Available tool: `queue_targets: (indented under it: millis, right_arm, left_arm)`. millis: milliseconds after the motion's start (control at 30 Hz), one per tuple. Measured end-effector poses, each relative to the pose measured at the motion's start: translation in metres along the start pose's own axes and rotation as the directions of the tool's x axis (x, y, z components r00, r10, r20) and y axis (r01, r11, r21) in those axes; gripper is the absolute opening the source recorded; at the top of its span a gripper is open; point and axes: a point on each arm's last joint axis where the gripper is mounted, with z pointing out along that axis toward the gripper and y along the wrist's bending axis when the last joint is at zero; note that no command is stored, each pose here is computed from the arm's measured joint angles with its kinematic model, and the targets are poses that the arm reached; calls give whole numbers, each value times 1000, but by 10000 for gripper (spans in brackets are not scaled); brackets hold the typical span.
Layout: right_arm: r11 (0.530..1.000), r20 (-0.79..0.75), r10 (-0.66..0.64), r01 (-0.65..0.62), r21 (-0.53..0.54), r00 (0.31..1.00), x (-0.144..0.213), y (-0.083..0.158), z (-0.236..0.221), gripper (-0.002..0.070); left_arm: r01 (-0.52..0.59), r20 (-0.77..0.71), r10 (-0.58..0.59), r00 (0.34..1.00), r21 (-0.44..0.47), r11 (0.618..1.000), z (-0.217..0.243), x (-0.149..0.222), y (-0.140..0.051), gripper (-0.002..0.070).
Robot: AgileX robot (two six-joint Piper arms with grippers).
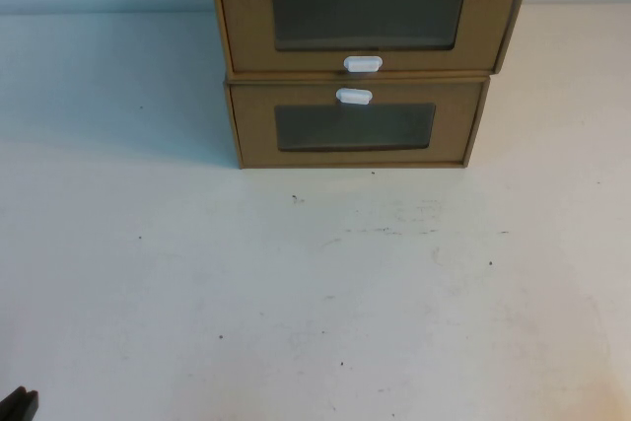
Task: Open the shoe box
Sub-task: 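Pull the top drawer of the cardboard box fully open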
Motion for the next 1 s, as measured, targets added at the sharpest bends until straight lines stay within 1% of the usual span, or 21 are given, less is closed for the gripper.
queue_targets:
  millis: [800,933,1000]
  right_arm:
    - [1000,0,0,0,0,1000,0,0,0,-14]
    - [1000,0,0,0,0,1000,0,0,0,-14]
    - [1000,0,0,0,0,1000,0,0,0,-14]
  left_arm:
    - [0,3,0,1000,-1,1000,0,0,0,-5]
    - [-6,70,7,998,-20,1000,0,-6,2,-6]
    - [43,124,-40,991,-17,999,-1,-11,2,-5]
